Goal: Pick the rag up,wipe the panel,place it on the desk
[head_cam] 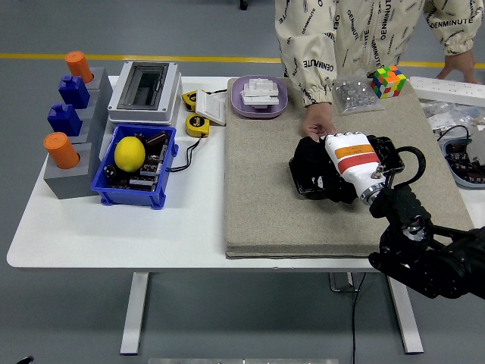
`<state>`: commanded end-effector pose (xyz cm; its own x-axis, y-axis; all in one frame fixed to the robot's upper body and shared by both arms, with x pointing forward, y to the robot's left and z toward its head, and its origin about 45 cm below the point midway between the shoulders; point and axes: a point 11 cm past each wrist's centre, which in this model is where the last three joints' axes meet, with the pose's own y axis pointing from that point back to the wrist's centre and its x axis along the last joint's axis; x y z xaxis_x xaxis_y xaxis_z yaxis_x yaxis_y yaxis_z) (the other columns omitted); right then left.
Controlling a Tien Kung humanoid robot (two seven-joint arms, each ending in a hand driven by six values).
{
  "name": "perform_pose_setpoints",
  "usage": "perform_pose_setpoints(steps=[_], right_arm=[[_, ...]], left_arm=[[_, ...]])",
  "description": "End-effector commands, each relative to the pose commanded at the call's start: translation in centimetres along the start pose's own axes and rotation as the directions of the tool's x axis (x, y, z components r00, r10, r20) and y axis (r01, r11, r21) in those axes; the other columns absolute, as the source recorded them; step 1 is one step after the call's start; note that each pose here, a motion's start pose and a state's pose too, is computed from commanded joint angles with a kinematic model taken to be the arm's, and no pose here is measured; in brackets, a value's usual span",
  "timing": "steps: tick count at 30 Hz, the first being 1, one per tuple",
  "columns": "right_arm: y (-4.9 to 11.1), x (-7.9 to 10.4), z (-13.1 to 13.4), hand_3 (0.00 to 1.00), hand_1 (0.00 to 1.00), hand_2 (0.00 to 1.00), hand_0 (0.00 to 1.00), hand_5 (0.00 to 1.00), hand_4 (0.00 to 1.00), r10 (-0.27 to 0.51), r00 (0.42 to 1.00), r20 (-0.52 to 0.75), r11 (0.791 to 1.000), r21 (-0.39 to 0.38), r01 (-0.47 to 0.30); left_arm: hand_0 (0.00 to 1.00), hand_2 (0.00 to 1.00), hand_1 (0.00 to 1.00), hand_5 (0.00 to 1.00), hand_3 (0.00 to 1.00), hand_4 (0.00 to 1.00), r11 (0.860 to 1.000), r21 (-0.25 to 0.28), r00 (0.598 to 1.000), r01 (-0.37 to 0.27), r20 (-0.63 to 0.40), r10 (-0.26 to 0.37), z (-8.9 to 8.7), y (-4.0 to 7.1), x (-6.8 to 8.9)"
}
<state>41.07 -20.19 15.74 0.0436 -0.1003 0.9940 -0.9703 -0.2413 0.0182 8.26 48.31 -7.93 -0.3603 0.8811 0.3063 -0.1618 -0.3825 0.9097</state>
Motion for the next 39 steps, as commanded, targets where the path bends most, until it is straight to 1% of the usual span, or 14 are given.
perform_pose_setpoints(steps=[15, 23, 39], right_arm=[[0.3, 0.3, 4.5, 0.463, 0.414, 0.442, 0.296, 0.039, 0.957, 0.003, 0.999, -0.048, 0.995, -0.098, -0.007], [0.7, 0.0, 7.2, 0.463, 0.415, 0.442, 0.296, 0.039, 0.957, -0.011, 0.996, -0.084, 0.987, -0.158, -0.003], [1.7, 0.9, 11.3, 0.463, 0.414, 0.442, 0.296, 0.037, 0.954, -0.017, 0.990, -0.140, 0.975, -0.224, -0.015]], left_arm=[[0.610, 0.655, 0.641, 0.439, 0.562, 0.629, 1.000, -0.001, 1.000, 0.002, -0.005, -0.002, 0.0, 0.0, -0.1], [0.608, 0.655, 0.640, 0.438, 0.562, 0.629, 1.000, 0.005, 1.000, 0.000, -0.005, 0.000, -0.3, 0.0, 0.0], [0.608, 0.655, 0.642, 0.439, 0.561, 0.628, 1.000, 0.006, 1.000, -0.002, -0.002, 0.002, -0.4, 0.0, 0.2]])
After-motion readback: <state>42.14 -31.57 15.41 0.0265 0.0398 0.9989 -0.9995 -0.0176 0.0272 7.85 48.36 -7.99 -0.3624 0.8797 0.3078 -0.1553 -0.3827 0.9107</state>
